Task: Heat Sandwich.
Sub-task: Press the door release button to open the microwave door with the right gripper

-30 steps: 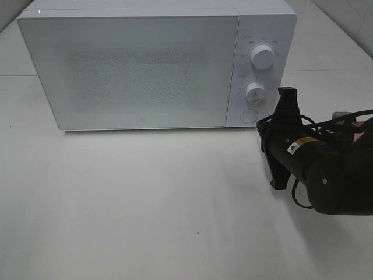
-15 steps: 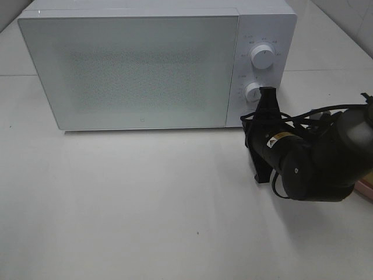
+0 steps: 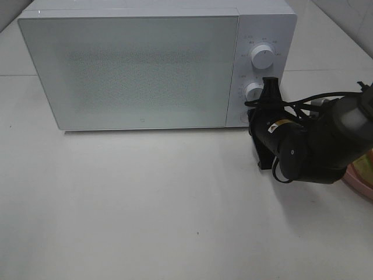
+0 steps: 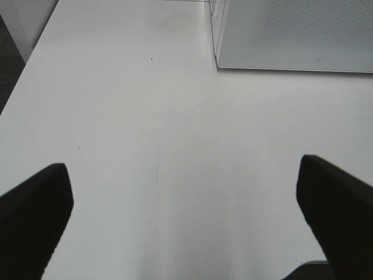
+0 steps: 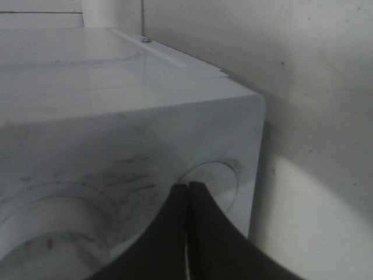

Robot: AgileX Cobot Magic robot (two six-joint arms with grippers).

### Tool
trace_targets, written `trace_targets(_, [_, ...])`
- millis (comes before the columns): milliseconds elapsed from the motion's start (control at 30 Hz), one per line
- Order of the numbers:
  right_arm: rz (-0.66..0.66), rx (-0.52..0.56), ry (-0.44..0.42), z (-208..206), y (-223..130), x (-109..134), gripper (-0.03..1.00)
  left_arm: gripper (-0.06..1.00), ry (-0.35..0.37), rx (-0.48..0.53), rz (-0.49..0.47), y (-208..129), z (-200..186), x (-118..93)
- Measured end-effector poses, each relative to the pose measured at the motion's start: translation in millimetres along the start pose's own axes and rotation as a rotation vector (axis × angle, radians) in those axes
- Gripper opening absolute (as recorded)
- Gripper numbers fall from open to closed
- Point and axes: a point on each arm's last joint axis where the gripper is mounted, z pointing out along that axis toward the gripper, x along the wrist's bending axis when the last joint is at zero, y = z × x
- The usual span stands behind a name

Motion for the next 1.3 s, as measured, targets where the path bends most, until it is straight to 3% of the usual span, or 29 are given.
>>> trace_targets(100, [0.0,0.008,-0.032,1,-1,-2,0.01,0.99,0.0,0.0,0.0,0,0,0])
trace_targets(1300, [-0.037,-0.035,0.01,26,-6,-1,0.01,0.99,0.0,0.0,0.0,0,0,0])
